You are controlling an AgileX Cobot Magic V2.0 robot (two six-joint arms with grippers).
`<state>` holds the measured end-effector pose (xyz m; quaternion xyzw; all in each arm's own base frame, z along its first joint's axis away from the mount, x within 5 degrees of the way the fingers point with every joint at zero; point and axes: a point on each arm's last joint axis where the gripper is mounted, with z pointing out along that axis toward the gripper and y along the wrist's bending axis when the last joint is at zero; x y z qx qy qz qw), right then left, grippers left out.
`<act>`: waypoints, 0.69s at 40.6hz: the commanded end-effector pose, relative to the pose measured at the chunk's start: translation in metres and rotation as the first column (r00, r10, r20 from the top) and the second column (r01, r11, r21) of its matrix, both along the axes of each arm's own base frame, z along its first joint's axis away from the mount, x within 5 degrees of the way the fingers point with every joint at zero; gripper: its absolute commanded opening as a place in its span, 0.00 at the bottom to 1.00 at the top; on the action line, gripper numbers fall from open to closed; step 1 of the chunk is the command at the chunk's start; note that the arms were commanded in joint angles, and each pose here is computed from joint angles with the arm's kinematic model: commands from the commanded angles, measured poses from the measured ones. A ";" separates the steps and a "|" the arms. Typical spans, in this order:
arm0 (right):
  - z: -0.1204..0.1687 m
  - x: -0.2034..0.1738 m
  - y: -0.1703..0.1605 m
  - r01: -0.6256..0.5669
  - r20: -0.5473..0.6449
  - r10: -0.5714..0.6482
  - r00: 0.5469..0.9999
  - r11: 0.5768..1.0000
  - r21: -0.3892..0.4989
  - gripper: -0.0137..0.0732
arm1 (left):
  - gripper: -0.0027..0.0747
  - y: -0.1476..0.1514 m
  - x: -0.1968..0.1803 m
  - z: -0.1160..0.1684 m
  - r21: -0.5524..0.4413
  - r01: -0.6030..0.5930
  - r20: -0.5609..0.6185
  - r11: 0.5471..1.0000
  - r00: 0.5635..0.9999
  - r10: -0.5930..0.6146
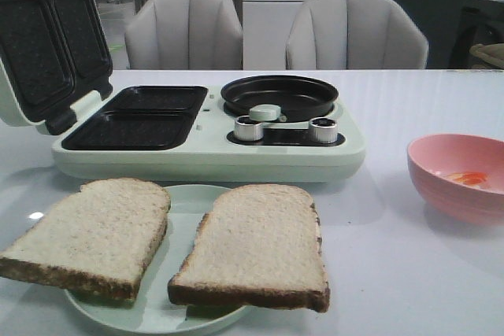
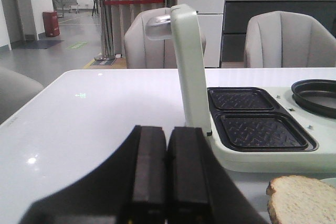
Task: Make breakfast with bread and shrimp
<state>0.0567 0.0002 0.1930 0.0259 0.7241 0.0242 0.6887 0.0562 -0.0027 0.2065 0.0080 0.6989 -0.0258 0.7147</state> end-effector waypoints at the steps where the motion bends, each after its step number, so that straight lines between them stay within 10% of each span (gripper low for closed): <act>1: 0.015 -0.002 0.000 0.006 0.124 -0.006 0.992 1.000 -0.003 0.20 | 0.16 0.000 0.000 -0.001 -0.018 0.003 0.073 1.000 0.997 -0.001; 28: 0.015 -0.002 0.000 0.006 0.126 -0.006 0.992 1.000 -0.003 0.20 | 0.16 0.000 -0.001 -0.001 -0.018 0.003 0.081 1.000 0.997 -0.001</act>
